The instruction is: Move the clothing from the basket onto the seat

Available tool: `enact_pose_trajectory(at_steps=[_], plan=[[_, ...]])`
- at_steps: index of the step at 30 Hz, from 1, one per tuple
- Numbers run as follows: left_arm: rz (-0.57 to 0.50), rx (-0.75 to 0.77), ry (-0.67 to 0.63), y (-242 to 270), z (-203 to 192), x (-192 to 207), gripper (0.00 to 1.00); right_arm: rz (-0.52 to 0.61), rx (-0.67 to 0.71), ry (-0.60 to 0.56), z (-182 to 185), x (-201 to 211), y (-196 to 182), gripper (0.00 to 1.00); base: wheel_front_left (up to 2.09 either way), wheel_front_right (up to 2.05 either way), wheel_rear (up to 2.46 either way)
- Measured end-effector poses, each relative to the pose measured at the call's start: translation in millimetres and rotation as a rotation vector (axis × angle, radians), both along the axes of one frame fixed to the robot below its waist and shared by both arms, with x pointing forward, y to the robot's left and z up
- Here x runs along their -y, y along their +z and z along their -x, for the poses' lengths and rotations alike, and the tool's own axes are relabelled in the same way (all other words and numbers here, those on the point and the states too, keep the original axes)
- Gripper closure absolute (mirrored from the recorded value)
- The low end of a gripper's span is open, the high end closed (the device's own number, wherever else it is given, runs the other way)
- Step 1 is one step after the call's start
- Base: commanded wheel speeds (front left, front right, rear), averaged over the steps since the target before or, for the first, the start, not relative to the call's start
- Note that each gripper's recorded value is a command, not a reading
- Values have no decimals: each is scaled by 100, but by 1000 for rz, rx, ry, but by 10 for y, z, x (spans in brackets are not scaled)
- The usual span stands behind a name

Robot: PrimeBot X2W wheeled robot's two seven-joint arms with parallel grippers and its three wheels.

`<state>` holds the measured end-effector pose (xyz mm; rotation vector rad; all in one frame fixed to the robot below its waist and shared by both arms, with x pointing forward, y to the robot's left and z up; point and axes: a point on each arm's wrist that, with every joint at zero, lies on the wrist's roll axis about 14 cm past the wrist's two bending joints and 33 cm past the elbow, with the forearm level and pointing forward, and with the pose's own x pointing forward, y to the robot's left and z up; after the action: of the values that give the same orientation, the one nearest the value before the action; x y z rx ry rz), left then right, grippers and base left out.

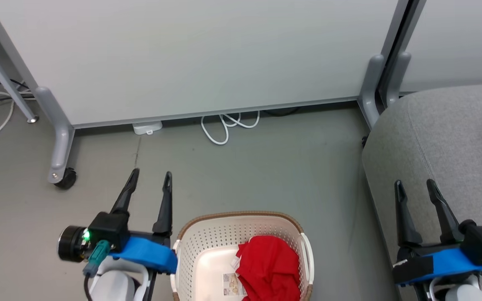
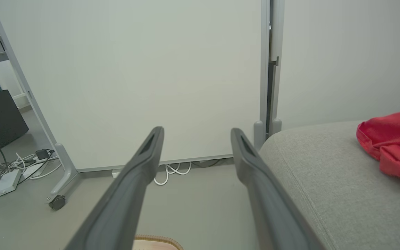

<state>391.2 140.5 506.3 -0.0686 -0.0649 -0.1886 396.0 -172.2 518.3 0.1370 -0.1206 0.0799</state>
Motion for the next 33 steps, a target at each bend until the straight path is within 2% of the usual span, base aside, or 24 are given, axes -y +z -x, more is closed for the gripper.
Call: enact_pose_trajectory(at_steps=[12, 21, 33], plan=[[-34, -145, -244, -468, -518, 693, 0, 16, 10, -26, -317, 96, -7, 0, 0, 0, 0], [-92, -354, -418, -1278, -736, 1122, 0, 38, -28, -49, -638, 211, -234, 0, 0, 0, 0], [-168, -621, -573, -2408, -755, 1402, 0, 70, -112, -74, -971, 356, -739, 0, 0, 0, 0]])
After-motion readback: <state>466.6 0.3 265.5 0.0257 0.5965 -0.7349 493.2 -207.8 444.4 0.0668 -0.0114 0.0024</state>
